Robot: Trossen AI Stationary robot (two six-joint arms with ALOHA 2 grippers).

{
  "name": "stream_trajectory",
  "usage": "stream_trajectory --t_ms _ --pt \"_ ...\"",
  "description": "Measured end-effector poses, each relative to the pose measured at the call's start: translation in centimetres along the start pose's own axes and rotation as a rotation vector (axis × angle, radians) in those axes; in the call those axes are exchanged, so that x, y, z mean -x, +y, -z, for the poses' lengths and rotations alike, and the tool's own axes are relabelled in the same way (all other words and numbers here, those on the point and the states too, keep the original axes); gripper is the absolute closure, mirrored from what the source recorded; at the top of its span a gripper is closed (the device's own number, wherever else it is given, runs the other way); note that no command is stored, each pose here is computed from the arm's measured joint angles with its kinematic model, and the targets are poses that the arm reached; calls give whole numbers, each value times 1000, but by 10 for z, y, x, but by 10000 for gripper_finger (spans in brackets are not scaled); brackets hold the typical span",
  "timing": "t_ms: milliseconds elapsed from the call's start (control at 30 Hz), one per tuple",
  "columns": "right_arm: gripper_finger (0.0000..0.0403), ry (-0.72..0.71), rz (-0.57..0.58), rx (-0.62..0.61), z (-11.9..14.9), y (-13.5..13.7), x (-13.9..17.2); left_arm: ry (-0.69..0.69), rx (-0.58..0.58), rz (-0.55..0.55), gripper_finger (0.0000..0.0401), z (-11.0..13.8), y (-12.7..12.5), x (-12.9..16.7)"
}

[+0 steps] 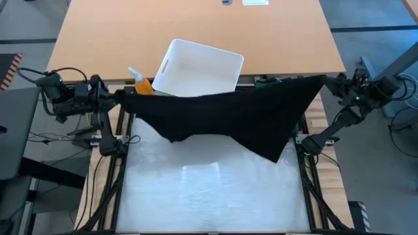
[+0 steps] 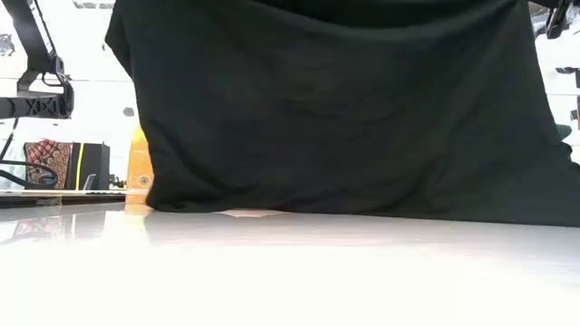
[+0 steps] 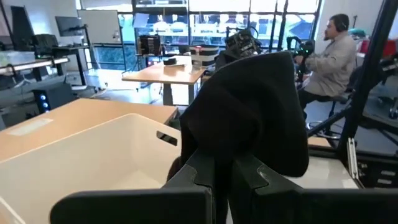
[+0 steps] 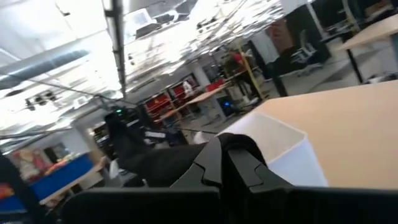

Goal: Fold laundry
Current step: Fold the black shirt

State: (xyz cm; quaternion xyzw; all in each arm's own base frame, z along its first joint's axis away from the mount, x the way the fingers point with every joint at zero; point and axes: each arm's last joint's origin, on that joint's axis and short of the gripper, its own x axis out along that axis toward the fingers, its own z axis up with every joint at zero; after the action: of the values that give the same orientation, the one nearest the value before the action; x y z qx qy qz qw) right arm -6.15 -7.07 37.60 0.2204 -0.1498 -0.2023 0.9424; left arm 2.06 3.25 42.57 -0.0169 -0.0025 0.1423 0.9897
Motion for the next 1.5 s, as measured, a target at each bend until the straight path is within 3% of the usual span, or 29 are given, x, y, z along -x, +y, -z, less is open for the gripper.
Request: stream_trajectory --t_ms 433,667,933,1133,1333,1500 --pt "383 -58 101 14 -13 -4 24 1 15 -1 401 1 8 0" --pt "383 128 -184 -58 26 22 5 -47 93 68 401 2 4 0" --pt "383 462 -350 -151 99 74 -44 -77 216 344 401 19 -17 2" --pt "383 847 -557 -258 168 114 -71 250 436 608 401 76 -75 6" --pt "383 1337 -396 -400 239 138 -53 677 703 648 401 165 -144 11" --pt "383 1511 -320 -522 260 163 -27 986 838 635 401 228 -174 19"
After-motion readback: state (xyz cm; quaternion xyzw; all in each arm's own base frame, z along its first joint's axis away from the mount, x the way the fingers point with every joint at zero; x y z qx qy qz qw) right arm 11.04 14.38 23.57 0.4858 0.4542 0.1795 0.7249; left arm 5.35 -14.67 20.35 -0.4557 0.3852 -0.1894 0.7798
